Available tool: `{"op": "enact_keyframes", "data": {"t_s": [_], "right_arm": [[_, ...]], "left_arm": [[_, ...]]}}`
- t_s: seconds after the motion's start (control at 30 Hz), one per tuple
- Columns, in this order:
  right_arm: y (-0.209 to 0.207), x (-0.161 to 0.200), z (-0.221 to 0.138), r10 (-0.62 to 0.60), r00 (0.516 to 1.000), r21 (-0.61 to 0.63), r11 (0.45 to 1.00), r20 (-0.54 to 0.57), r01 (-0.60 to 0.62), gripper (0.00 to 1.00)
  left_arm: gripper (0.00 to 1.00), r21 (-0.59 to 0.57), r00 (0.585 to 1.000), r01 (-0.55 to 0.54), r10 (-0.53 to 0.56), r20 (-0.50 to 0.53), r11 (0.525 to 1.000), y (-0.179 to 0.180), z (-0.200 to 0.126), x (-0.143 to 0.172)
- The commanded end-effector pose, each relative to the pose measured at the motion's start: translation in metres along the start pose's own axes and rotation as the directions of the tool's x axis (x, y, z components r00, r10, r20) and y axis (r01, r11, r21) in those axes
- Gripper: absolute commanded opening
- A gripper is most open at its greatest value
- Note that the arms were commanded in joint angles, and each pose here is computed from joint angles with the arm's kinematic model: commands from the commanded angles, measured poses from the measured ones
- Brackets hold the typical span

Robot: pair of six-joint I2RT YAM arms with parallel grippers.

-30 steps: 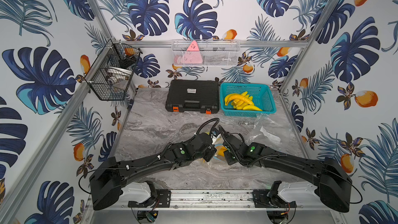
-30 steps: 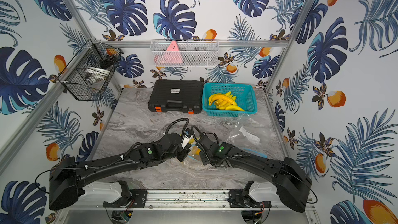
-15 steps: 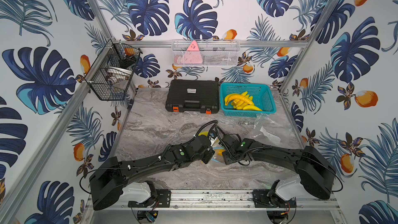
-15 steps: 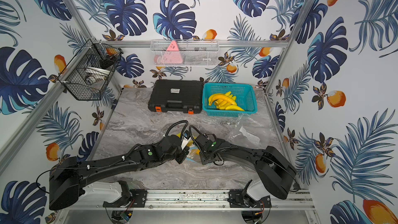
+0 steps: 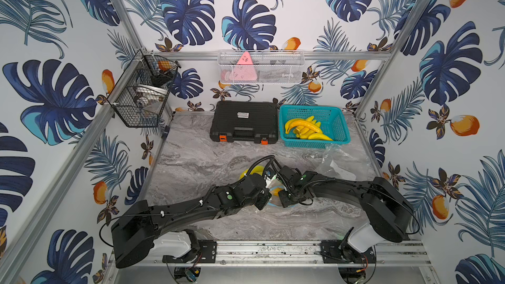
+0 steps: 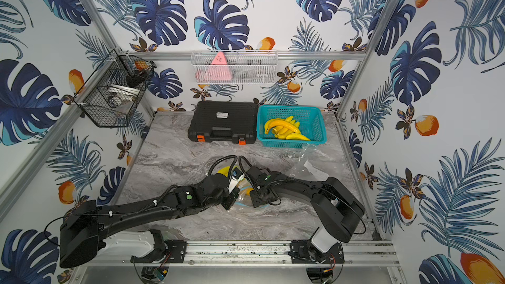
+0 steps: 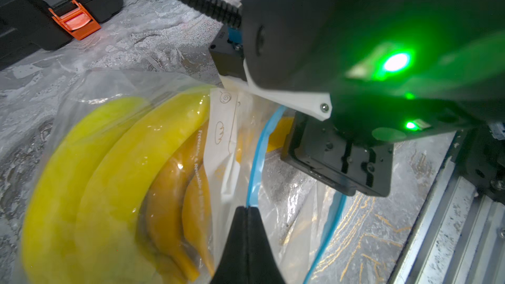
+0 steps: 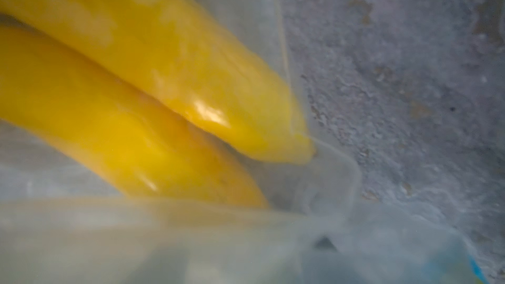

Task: Open the zip-top bag and take out the banana
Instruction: Pick up the banana from the zipper food storage bag.

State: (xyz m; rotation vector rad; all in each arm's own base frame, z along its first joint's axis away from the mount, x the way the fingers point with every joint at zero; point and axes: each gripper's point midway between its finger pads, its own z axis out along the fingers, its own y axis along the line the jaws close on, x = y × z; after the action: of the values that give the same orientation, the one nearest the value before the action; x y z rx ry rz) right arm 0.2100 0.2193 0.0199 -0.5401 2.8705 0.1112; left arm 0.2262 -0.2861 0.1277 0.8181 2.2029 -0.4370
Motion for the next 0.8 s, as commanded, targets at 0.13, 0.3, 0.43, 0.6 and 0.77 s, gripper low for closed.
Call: {"op": "enact_keyframes", "data": {"t_s": [0.13,0.3,0.43,0.6,0.77], "right_arm": [[0.012,-0.006,-0.003,-0.05,0.998,-0.051,0.997,0.026,0.052,0.52],[0.018,-0.004,-0.003,-0.065,0.998,-0.077,0.995,0.022,0.067,0.43],[0.014,-0.003,0.01,-0.057,0.998,-0.027,0.998,-0.026,0.056,0.4],[0.018,-0.005,0.013,-0.056,0.998,-0.036,0.998,-0.007,0.056,0.2],[0.03,0.004,-0.01,-0.031,0.999,-0.128,0.991,0.035,0.035,0.13]], "left_arm": [[0.0,0.0,0.999,0.019,-0.019,0.03,1.0,0.0,0.001,-0.005],[0.0,0.003,0.999,0.019,-0.019,0.03,1.0,-0.001,0.002,-0.006],[0.0,0.001,0.999,0.015,-0.015,0.036,1.0,0.0,0.0,-0.006],[0.0,-0.018,0.999,0.017,-0.016,0.034,1.0,0.004,-0.002,-0.002],[0.0,-0.037,1.0,0.016,-0.016,0.01,0.999,0.008,0.003,0.005]]}}
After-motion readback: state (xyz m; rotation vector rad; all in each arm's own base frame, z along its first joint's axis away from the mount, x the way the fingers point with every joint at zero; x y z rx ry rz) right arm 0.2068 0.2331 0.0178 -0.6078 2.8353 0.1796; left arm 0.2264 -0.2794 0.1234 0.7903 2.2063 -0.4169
